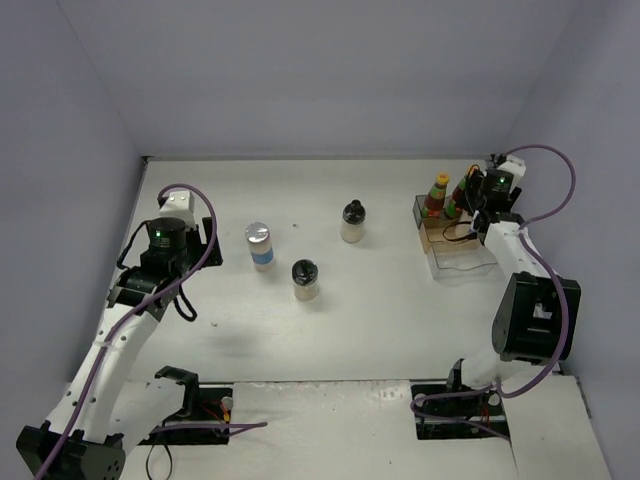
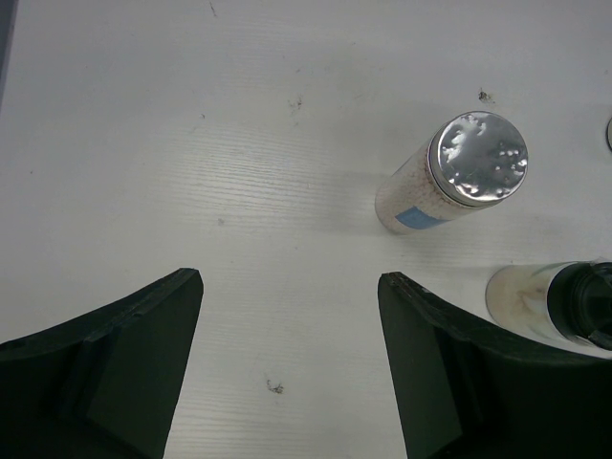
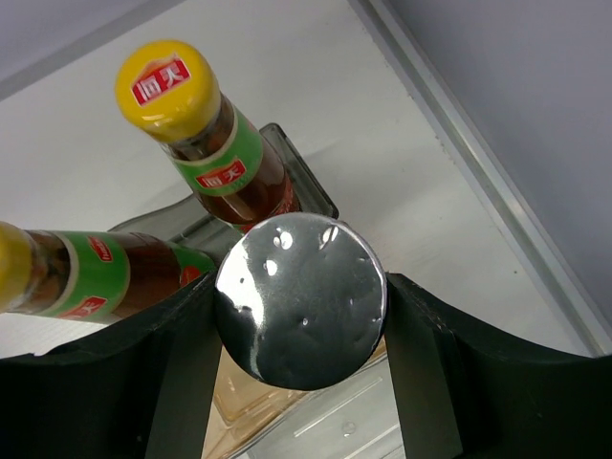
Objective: Organize the condiment bottles
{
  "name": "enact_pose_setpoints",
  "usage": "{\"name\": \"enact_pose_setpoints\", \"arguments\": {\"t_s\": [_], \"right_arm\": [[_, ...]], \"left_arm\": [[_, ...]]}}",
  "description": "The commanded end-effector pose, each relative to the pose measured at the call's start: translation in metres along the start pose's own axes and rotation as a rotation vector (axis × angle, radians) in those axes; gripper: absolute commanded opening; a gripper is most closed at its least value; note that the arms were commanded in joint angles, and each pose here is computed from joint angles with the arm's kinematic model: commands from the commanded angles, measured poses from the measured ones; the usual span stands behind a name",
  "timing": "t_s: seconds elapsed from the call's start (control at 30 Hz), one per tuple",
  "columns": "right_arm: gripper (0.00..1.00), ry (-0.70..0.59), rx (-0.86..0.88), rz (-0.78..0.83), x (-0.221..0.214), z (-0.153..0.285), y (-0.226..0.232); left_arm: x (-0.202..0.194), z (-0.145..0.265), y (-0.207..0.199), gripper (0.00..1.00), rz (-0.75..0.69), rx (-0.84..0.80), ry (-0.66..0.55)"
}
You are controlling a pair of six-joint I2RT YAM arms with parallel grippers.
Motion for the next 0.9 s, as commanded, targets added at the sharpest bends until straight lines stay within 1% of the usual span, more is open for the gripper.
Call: {"name": "enact_pose_setpoints", "arguments": {"t_s": [0.0, 0.07, 0.17, 0.2, 0.23, 0.27, 0.37, 0.53, 0.7, 0.73, 0.77, 0.8, 0.87], "right_arm": [[0.01, -0.159, 0.057, -0.056, 0.039, 0.002, 0.011], [0.04, -0.158, 0.056, -0.056, 0.036, 0.001, 0.010], [0.20, -0.142, 0.049, -0.055, 0.028, -0.002, 0.008], [0.38, -0.140, 0.048, -0.054, 0.027, -0.001, 0.008], [0.47, -0.140, 0.052, -0.054, 0.027, -0.001, 0.008], [0.63, -0.141, 0.052, -0.053, 0.028, 0.000, 0.008], [0.78, -0.151, 0.065, -0.052, 0.035, 0.007, 0.010], [0.86, -0.192, 0.131, -0.043, 0.060, 0.037, 0.025], [0.92, -0.252, 0.288, -0.007, 0.087, 0.087, 0.062], [0.93, -0.241, 0.339, 0.022, 0.083, 0.099, 0.081], [0.96, -0.275, 0.370, 0.046, 0.094, 0.113, 0.089], [0.98, -0.259, 0.480, 0.079, 0.089, 0.127, 0.112], [1.00, -0.245, 0.628, 0.126, 0.086, 0.153, 0.147]], "left_arm": [[0.023, 0.004, -0.002, 0.74, 0.036, -0.013, -0.087], [0.023, 0.004, -0.003, 0.74, 0.036, -0.014, -0.087], [0.023, 0.003, -0.003, 0.74, 0.036, -0.014, -0.085], [0.023, 0.004, -0.003, 0.74, 0.035, -0.014, -0.087], [0.023, 0.003, -0.002, 0.74, 0.036, -0.012, -0.085], [0.023, 0.004, -0.002, 0.74, 0.036, -0.013, -0.087], [0.023, 0.003, -0.003, 0.74, 0.036, -0.014, -0.087], [0.024, 0.003, -0.003, 0.74, 0.036, -0.014, -0.088], [0.023, 0.003, -0.003, 0.74, 0.035, -0.014, -0.084], [0.023, 0.003, -0.003, 0.74, 0.036, -0.014, -0.085], [0.023, 0.003, -0.002, 0.74, 0.037, -0.011, -0.086], [0.024, 0.004, -0.002, 0.74, 0.038, -0.010, -0.087], [0.024, 0.004, -0.001, 0.74, 0.037, -0.010, -0.086]]}}
Point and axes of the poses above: each gripper's point midway between its finger pads, its own z axis back along the fingers, its own y axis along the line the jaws close on, x = y × z, the point moved 2 cm from there along z, back along the fingers, and after that the axes turned 4 degrees about -z, right-handed, at the moved point
